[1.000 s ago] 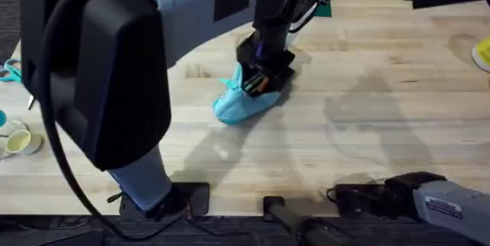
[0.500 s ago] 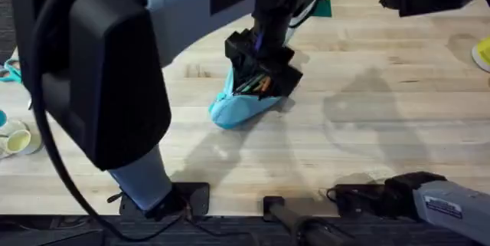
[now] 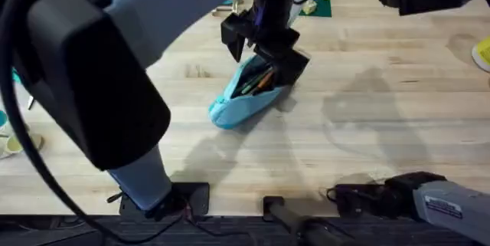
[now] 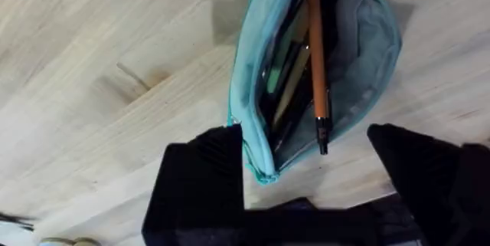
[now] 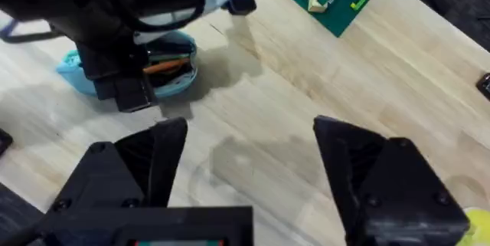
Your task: Unzip the bag, pick up the pens from the table one at a time and place them inside, then zip the bag closed.
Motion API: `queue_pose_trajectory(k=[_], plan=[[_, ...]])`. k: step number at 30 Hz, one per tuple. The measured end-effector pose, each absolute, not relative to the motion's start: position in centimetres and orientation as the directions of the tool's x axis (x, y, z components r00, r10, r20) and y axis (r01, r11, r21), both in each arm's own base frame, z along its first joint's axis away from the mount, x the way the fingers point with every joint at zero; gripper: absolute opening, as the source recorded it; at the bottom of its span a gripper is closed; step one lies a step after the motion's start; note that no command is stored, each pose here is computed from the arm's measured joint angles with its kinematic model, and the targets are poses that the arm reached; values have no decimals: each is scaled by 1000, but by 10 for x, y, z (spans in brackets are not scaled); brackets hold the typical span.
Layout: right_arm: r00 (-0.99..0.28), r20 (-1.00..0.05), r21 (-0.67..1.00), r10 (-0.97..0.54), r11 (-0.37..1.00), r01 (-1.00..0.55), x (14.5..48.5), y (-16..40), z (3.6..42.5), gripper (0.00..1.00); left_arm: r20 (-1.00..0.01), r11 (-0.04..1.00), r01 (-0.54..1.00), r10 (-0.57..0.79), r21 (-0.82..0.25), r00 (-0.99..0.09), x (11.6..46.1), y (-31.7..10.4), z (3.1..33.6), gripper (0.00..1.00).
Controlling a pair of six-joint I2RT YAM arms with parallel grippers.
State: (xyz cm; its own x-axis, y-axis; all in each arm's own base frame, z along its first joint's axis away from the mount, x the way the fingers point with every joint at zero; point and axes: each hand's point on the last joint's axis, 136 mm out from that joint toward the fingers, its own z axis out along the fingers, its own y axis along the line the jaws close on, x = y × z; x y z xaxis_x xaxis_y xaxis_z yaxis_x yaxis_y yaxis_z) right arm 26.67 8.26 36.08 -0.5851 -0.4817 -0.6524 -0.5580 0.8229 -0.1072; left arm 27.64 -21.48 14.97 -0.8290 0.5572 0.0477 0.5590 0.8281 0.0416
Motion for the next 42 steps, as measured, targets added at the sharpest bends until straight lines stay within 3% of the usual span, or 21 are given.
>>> queue_pose_trajectory(k=[6,14,23,30,42], plan=[[-576,-657,-115,-486,820,-561,268,83,362,996,-38,851,524,525,34,-850,281,-202,180,985],[-563,-664,-126,-492,816,-565,270,83,364,996,-183,903,429,426,25,-886,280,-153,239,986],[-559,-666,-129,-494,814,-566,271,83,365,996,-203,908,418,414,26,-887,261,-133,254,986],[-555,-670,-132,-493,814,-565,273,84,365,996,-264,915,404,394,18,-880,223,-108,261,986],[-607,-615,-98,-503,813,-574,293,87,342,996,-485,958,284,236,-26,-842,162,-58,292,986]])
